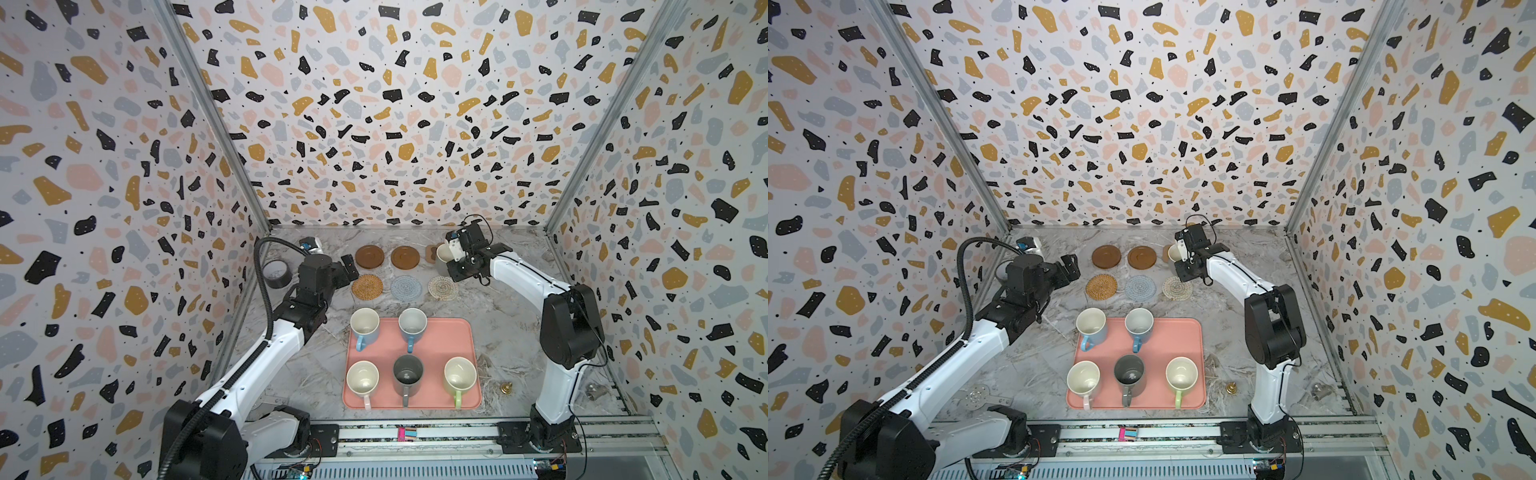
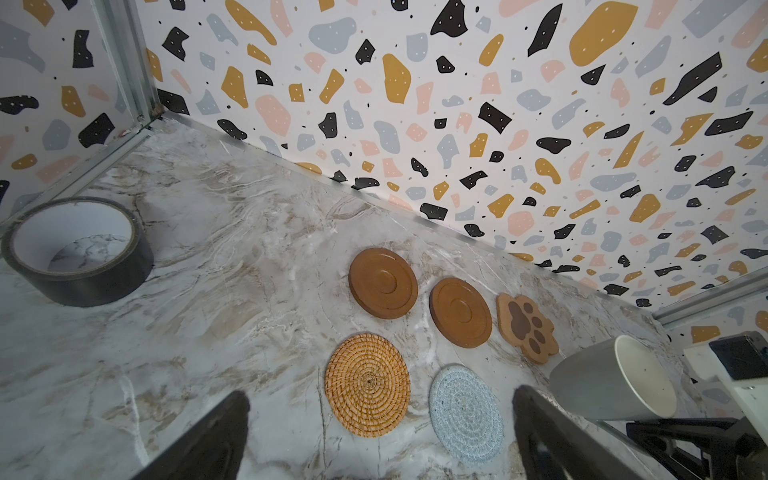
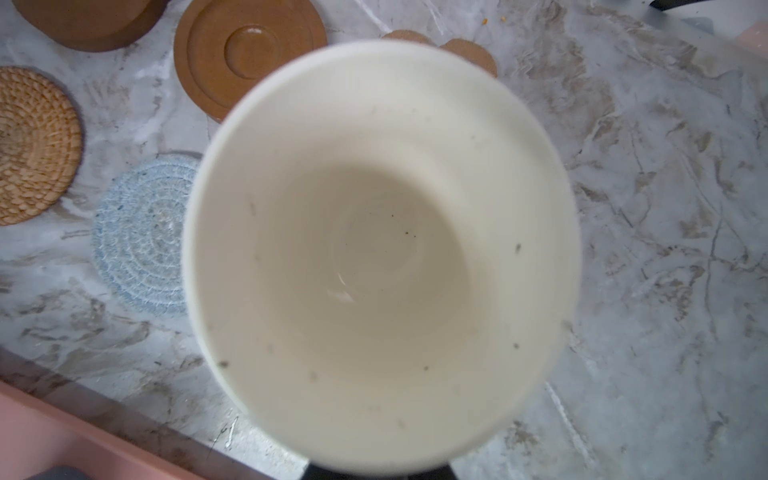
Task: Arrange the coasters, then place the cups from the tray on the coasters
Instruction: 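Carry the white mug over the paw-shaped cork coaster with the right gripper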
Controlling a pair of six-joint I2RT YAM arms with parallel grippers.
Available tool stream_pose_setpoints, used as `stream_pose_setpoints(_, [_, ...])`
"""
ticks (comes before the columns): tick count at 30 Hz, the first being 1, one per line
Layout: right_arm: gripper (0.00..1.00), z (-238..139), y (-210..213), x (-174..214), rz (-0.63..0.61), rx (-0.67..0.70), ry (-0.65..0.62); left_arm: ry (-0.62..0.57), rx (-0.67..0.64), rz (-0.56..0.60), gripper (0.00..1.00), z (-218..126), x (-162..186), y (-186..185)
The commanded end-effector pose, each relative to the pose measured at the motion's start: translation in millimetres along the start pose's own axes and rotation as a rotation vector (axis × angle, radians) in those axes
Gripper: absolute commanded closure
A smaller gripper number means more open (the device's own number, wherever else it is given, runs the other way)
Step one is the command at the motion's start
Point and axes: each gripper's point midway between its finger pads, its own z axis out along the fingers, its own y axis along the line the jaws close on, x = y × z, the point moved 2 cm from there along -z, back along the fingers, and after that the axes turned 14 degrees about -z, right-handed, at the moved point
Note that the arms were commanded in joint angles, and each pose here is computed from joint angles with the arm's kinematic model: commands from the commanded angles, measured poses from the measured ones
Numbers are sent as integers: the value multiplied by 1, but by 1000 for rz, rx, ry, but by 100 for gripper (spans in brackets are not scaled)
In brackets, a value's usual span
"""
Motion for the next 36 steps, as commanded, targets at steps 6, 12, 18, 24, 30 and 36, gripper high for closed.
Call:
stream_pose_setpoints(6, [92, -14, -29, -42, -41, 21, -108, -16, 14, -19, 1, -8, 0, 2])
stream_pose_setpoints(12, [92, -1, -39, -52, -65, 15, -95, -13, 14, -23, 0, -11, 2, 5])
stream_pose_setpoints(18, [92, 10, -44, -65, -81, 8, -92, -13, 17, -24, 1, -13, 3, 5])
stream_pose_setpoints(24, [92, 19, -48, -75, -85, 8, -92, -7, 21, -24, 0, -13, 4, 5])
stream_pose_setpoints(30, [92, 29, -52, -78, -84, 7, -82, -5, 25, -30, 0, -15, 6, 6])
stream_pose_setpoints(36, [92, 38, -56, -84, -92, 4, -76, -5, 32, -43, 0, -17, 7, 7])
